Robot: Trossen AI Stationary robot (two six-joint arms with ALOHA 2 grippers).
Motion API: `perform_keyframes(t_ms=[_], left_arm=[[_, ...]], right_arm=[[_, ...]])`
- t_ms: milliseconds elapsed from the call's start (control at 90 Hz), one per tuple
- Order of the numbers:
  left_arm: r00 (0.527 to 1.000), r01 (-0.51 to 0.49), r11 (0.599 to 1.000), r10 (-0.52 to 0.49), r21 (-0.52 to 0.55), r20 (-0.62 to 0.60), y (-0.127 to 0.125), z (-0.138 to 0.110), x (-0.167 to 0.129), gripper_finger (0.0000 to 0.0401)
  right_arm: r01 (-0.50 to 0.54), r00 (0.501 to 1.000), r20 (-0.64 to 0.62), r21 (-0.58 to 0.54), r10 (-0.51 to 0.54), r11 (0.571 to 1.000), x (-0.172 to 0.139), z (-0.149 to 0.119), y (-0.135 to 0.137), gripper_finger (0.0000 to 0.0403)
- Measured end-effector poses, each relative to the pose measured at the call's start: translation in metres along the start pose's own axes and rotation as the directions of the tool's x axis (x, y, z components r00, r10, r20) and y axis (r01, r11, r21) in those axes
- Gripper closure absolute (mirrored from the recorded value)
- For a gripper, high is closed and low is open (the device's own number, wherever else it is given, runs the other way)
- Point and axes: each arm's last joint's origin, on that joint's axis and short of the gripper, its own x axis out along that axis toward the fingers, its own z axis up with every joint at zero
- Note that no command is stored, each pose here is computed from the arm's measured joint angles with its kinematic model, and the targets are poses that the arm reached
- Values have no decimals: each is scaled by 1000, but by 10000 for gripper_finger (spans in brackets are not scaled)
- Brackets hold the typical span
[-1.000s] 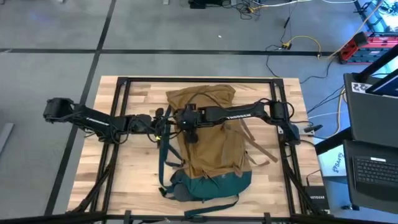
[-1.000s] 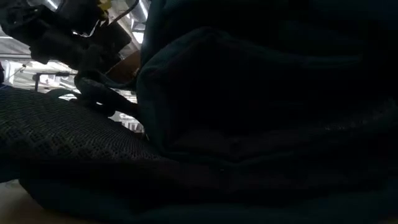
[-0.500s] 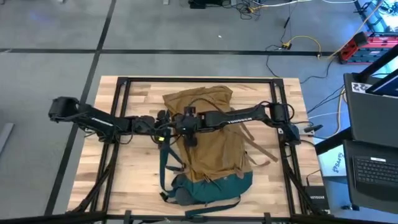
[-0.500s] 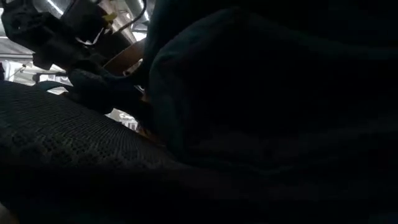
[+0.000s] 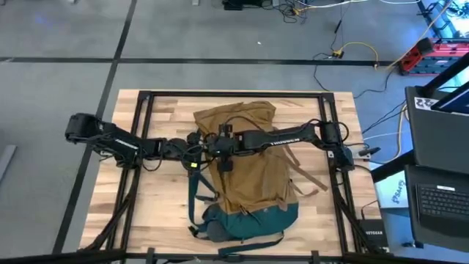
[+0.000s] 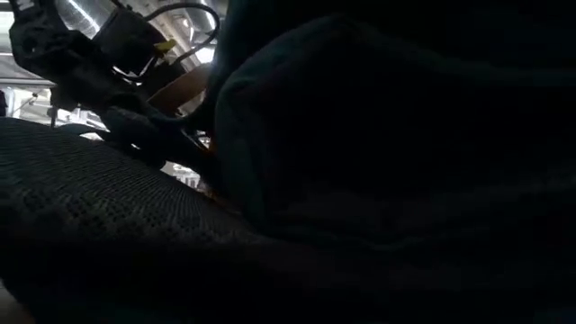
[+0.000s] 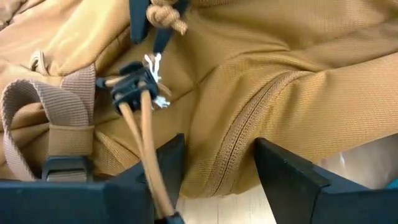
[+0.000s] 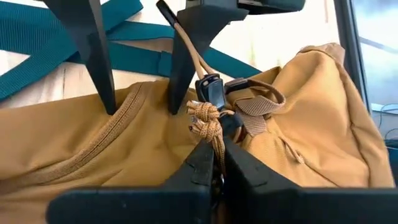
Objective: Unpack backpack
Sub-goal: Open the brown backpack
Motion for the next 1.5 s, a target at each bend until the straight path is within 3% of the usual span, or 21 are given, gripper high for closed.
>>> perform_keyframes(t_ms=[400, 856, 1500], left_arm=[[1000, 11, 1000, -11, 1, -3, 0, -1, 0, 219], [999, 16, 1000, -15, 12, -30, -1, -5, 0, 219], [979, -78, 994, 61, 82, 192, 5, 26, -19, 219]], right_arm=[[57, 998, 8, 0, -57, 998, -31, 4, 5, 402], [61, 998, -26, 45, -60, 997, -39, 1, 5, 402], [-25, 999, -39, 72, 28, 997, -37, -1, 8, 402]])
